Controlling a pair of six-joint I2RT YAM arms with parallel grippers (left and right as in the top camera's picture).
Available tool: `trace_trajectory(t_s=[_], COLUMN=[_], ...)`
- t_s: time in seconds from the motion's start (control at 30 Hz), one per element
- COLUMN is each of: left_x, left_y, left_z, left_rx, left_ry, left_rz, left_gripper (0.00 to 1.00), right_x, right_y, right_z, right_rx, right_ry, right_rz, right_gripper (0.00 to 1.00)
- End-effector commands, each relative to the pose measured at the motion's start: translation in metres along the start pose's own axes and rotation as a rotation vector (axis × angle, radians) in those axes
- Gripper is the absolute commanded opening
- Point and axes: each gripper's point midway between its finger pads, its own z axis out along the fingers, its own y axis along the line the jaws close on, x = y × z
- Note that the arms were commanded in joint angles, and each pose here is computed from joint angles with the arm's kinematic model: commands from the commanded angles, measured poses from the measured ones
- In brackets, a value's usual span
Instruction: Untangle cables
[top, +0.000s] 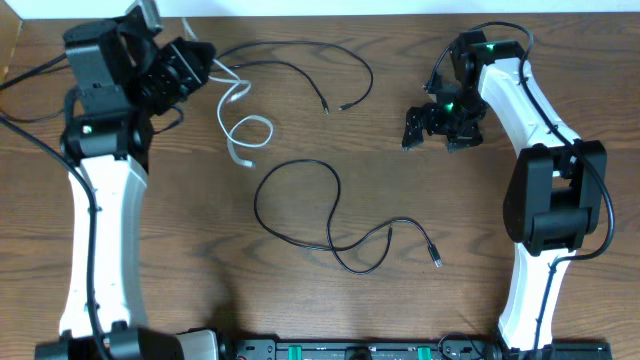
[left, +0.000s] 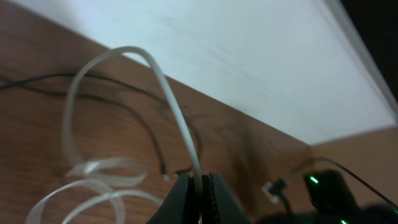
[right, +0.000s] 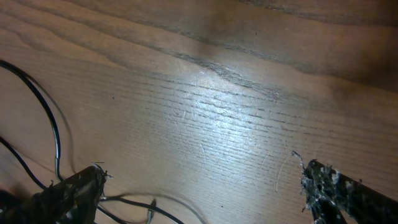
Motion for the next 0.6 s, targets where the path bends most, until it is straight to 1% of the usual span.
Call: trace_trajectory(t_s=[0.0,0.17,0.27,0.43,0.57], left_x=[-0.018,-0.04,-0.052,-0.057,-0.058], left_y=[0.031,0.083,0.117,0.18,0.229], left_z=[-0.003,-0.02,-0.036,-0.053,-0.06], left_rx=[-0.044,-0.13,-0.19,-0.292,-0.354], left_ry=[-0.032,-0.09,-0.124,-0.125,-0.129], left_rz=[-0.018,-0.089,-0.088,-0.055,-0.096], left_gripper=[0.07,0.07,0.07,0.07,0.07], right_x=[0.002,0.002,0.001,-0.002,-0.003], right_y=[0.005,0.005,0.005,0.006,0.005], right_z=[0.0,0.0,0.0,0.0,0.0], right_rx=[-0.007,-0.007,-0.008,-0.008,-0.008], right_ry=[0.001,0.001,-0.001,-0.013,-0.017], right_rz=[-0.025,-0.024,-0.025,-0.029,-0.03], right_gripper=[0.99,0.99,0.99,0.99,0.99])
